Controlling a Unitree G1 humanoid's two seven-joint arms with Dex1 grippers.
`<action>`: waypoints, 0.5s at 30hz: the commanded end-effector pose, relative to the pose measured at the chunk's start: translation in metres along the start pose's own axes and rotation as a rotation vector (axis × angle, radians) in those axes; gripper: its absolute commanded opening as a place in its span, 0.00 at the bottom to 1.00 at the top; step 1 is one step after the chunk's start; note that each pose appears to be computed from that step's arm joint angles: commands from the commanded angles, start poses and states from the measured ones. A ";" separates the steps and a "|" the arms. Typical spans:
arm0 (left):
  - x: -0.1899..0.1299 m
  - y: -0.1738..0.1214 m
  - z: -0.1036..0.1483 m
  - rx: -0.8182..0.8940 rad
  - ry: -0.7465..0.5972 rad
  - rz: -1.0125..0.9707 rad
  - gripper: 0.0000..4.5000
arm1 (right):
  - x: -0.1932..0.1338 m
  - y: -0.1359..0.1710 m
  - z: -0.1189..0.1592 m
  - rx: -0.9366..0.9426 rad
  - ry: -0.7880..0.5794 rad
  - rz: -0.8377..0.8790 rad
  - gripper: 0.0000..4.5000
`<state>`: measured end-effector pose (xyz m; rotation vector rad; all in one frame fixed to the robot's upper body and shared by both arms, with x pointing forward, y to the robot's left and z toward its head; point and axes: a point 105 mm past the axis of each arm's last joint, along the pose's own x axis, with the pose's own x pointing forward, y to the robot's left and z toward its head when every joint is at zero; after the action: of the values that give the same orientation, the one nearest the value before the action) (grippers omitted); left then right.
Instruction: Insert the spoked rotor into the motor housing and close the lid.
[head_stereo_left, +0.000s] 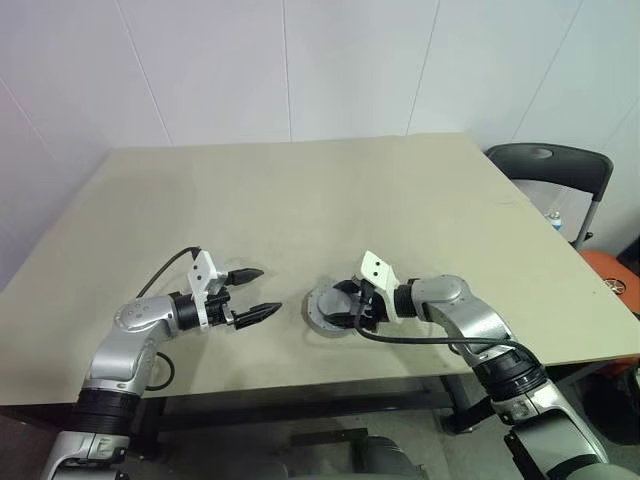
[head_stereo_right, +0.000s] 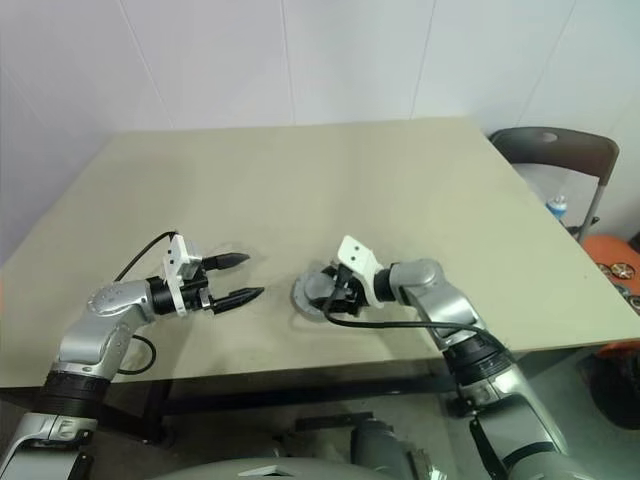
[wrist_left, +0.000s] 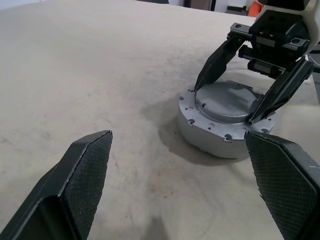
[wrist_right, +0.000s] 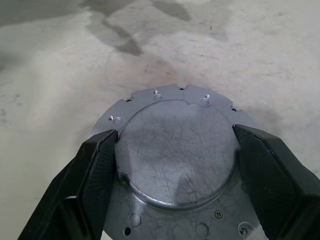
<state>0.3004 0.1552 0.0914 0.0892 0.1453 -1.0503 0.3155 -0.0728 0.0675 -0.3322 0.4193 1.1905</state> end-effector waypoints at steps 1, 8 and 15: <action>0.004 -0.001 0.016 0.053 -0.025 -0.014 1.00 | -0.002 -0.015 -0.023 0.020 0.106 -0.077 0.73; 0.008 -0.003 0.015 0.051 -0.025 -0.026 1.00 | -0.003 0.008 -0.025 0.112 0.100 0.064 0.73; 0.014 -0.007 0.015 0.058 -0.028 -0.042 1.00 | -0.002 -0.007 -0.028 0.045 0.124 -0.029 0.73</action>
<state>0.3009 0.1441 0.0923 0.0889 0.1417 -1.0800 0.3153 -0.0750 0.0662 -0.3229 0.4565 1.2009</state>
